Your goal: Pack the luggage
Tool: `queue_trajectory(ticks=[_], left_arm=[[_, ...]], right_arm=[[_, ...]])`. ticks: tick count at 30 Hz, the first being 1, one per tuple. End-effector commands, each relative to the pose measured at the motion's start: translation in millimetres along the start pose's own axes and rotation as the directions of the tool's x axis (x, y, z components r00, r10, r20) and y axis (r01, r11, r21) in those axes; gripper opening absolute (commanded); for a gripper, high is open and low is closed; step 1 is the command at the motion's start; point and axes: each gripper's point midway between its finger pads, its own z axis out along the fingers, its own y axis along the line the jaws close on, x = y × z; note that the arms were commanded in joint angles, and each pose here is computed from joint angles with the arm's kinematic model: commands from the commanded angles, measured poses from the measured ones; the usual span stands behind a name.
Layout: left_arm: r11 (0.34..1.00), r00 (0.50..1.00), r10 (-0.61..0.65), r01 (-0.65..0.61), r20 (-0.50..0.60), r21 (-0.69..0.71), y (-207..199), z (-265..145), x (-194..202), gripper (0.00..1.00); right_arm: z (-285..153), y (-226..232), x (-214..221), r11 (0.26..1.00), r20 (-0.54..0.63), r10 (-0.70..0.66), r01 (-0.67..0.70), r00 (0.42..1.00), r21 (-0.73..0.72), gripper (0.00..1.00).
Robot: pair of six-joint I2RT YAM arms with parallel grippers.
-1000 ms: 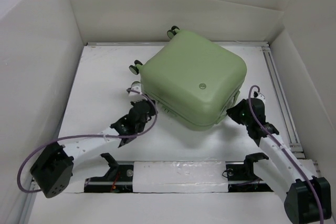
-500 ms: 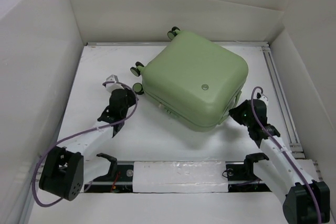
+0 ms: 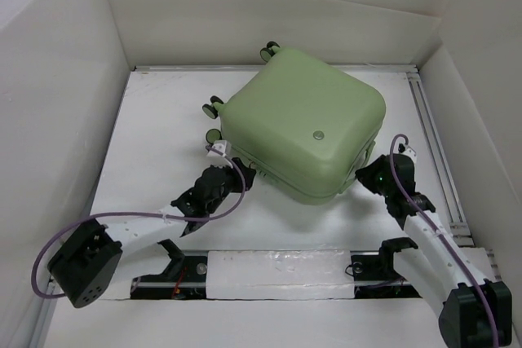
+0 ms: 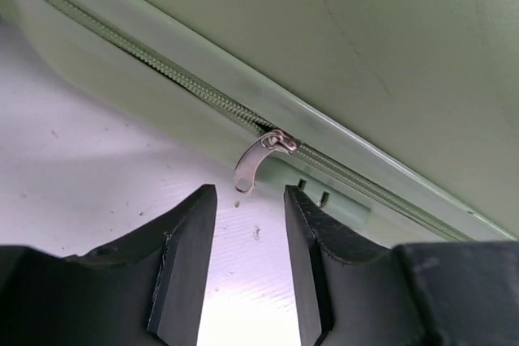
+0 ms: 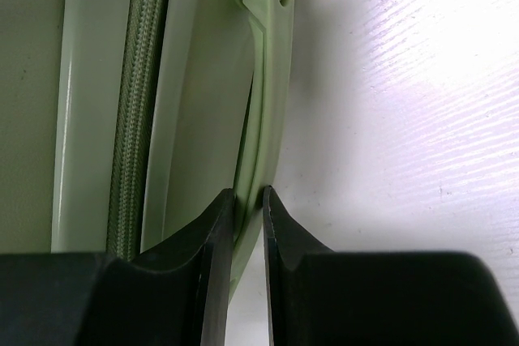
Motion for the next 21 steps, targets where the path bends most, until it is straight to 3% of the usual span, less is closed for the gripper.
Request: queue_trajectory(ticks=[1,8,11,13,16,21], left_arm=[[0.999,0.997,0.046,-0.048,0.07,0.02,-16.6,14.0,-27.4,0.36],[0.992,0.99,0.127,-0.125,0.064,-0.034,-13.8,36.9,-30.1,0.37],[0.99,0.987,0.139,-0.136,0.077,-0.049,-15.0,41.2,-36.2,0.33],[0.987,0.984,0.155,-0.15,0.09,-0.058,-15.1,42.0,-41.3,0.27],[0.984,0.979,0.166,-0.156,0.115,-0.089,-13.6,44.6,-50.3,0.0],[0.971,0.979,0.157,-0.13,0.129,-0.2,6.2,45.5,-56.5,0.0]], right_arm=[[-2.0,11.9,-26.7,0.999,0.094,-0.017,0.021,0.995,-0.039,0.0],[-2.4,15.8,-26.2,0.998,0.089,-0.016,0.022,0.996,-0.059,0.0],[-2.6,16.6,-25.1,0.997,0.083,-0.026,0.031,0.996,-0.065,0.0],[-2.6,16.6,-25.1,0.997,0.083,-0.026,0.031,0.996,-0.065,0.0],[-2.9,15.0,-23.3,0.997,0.083,-0.026,0.031,0.996,-0.065,0.0],[-2.9,15.0,-23.4,0.997,0.083,-0.026,0.031,0.996,-0.065,0.0]])
